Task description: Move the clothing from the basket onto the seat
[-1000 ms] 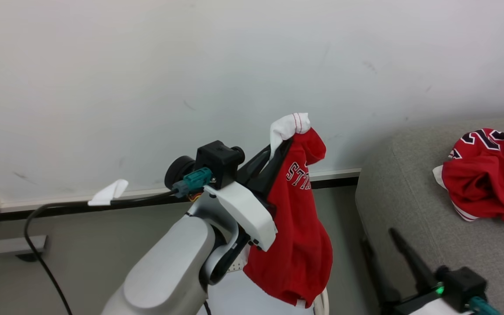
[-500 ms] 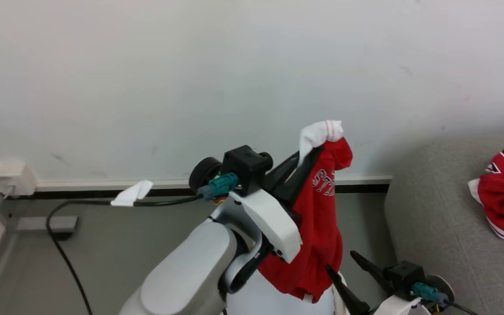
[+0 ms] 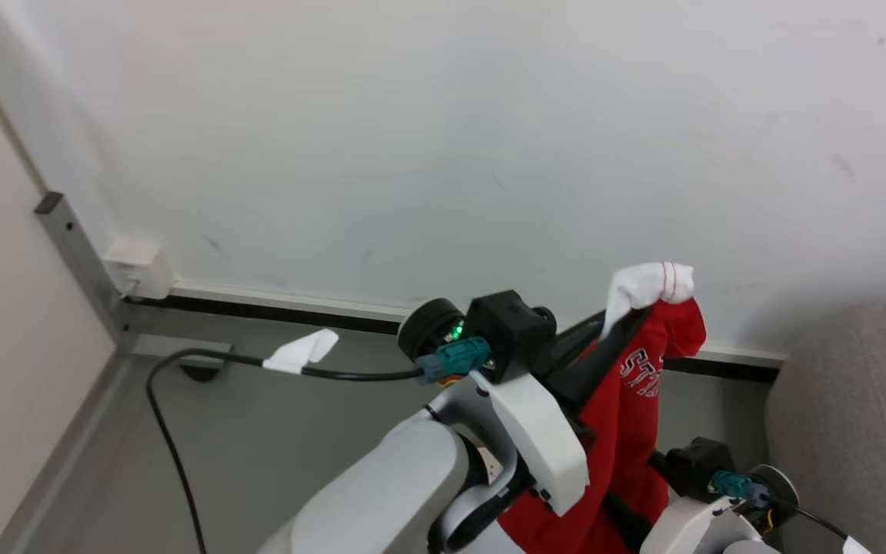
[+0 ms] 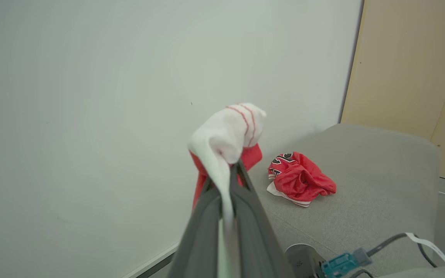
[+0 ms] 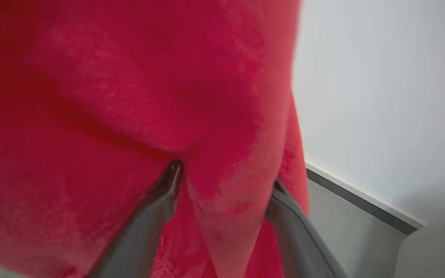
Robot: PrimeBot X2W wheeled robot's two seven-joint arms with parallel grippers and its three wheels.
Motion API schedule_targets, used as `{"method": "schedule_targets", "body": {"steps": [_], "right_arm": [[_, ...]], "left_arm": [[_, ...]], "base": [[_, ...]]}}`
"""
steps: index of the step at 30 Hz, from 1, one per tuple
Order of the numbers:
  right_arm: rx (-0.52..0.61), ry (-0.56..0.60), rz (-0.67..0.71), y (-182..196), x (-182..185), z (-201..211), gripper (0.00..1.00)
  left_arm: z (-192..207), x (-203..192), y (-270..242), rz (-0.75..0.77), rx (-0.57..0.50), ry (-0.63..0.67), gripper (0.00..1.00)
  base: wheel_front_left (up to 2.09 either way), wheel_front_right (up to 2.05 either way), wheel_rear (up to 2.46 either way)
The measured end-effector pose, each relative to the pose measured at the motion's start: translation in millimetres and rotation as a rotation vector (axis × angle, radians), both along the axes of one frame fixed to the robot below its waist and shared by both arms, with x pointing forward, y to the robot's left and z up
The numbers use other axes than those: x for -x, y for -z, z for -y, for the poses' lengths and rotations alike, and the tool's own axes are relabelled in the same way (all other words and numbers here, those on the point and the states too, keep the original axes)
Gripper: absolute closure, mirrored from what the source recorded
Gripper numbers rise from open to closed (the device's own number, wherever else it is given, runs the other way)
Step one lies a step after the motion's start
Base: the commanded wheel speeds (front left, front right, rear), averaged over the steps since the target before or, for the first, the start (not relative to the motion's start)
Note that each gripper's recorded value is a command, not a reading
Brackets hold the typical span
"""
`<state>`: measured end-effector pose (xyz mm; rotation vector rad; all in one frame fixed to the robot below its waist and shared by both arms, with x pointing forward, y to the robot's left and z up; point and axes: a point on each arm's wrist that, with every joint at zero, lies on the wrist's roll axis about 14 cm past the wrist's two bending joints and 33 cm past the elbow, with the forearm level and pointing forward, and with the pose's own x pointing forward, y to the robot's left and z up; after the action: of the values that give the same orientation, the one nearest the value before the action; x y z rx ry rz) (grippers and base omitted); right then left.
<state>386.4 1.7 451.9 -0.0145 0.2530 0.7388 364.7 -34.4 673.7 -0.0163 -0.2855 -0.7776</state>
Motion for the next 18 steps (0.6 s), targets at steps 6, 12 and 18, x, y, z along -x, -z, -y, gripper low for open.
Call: {"method": "schedule_targets", "body": {"steps": [6,12,18], "right_arm": [[-0.034,-0.062,-0.026,-2.3,5.9,-32.5,1.00],[-0.090,-0.085,-0.011,-19.6,3.3,-47.8,1.00],[-0.150,-0.027,0.006,-33.3,-7.4,-33.6,1.00]], "left_arm": [[-9.9,8.6,1.7,-0.007,-0.014,-0.025,1.00],[-26.6,4.5,2.0,-0.011,-0.013,-0.085,1.00],[-31.2,-3.0,9.1,-0.029,-0.006,-0.102,1.00]], "base": [[0.00,0.00,0.00],[0.00,0.00,0.00],[0.00,0.00,0.00]]}}
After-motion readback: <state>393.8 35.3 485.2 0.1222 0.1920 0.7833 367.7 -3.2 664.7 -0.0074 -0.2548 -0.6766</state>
